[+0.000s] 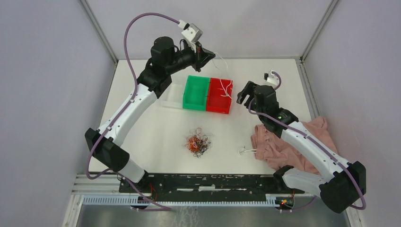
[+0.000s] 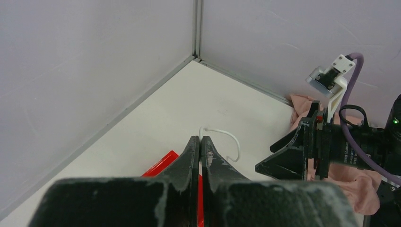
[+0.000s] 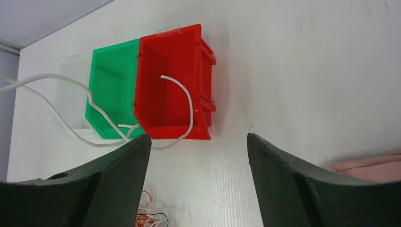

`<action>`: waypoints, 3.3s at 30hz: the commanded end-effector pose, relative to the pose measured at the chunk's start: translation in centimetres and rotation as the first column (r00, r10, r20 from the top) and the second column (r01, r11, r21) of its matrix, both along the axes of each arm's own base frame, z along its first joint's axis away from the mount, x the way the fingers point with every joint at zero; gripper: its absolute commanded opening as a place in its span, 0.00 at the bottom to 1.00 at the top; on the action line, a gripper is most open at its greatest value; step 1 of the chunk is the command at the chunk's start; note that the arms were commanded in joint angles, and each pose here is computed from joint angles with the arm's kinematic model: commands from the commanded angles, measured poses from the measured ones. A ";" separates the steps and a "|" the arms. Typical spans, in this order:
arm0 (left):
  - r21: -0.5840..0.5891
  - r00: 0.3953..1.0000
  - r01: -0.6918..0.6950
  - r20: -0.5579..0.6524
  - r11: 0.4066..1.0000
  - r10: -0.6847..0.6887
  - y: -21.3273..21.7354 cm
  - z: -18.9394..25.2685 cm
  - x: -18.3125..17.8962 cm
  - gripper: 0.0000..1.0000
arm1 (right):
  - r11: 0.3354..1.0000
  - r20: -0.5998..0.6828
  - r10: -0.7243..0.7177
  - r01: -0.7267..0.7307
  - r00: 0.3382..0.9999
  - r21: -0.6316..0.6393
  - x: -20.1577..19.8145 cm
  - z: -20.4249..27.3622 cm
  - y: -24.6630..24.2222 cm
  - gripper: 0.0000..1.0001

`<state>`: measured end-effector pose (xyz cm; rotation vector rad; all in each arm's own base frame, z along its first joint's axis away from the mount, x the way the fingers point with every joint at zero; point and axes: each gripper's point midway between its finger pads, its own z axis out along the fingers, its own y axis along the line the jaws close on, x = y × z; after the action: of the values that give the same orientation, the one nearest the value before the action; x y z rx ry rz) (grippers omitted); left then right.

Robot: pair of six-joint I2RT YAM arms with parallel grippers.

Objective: Untangle the cables
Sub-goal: Place the cable in the bin.

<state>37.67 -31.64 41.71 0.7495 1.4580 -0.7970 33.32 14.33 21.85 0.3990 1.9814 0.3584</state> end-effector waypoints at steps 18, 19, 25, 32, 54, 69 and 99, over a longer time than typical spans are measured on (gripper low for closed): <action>0.094 0.997 -0.035 0.074 0.995 0.028 -3.3 -3.5 4.7 0.03 | 0.999 0.013 -0.016 0.016 1.000 0.048 -0.1 0.0 -1.1 0.80; 0.101 0.997 -0.039 0.073 0.994 0.031 -3.3 -3.8 5.0 0.03 | 0.999 0.013 -0.015 0.015 1.000 0.048 -0.1 0.0 -1.1 0.80; 0.164 0.996 -0.070 0.074 0.984 0.058 -3.4 -6.7 6.5 0.03 | 0.998 0.010 -0.020 0.020 1.000 0.053 -0.1 -0.2 -1.4 0.80; 0.273 0.989 -0.142 0.072 0.952 0.127 -3.6 -10.9 8.5 0.03 | 0.998 0.008 -0.036 0.036 0.999 0.055 0.0 -0.4 -1.9 0.80; 0.595 0.935 -0.306 0.040 0.743 0.353 -1.9 -22.9 10.3 0.03 | 0.993 -0.030 -0.061 0.064 0.998 0.100 -0.2 -1.2 -2.4 0.79; 0.551 0.952 -0.045 -0.230 0.833 0.203 -4.1 -23.7 7.4 0.56 | 0.995 -0.052 -0.041 0.046 0.998 0.089 0.2 -1.3 -2.0 0.77; 0.261 0.870 -0.198 -0.398 0.945 0.292 -2.7 -22.0 17.0 0.56 | 0.997 -0.087 0.057 -0.053 0.995 0.047 2.7 -0.9 0.1 0.70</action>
<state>53.24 -33.12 20.81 0.6465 1.9977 -0.5759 35.85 14.65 18.18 0.4296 2.1520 0.4032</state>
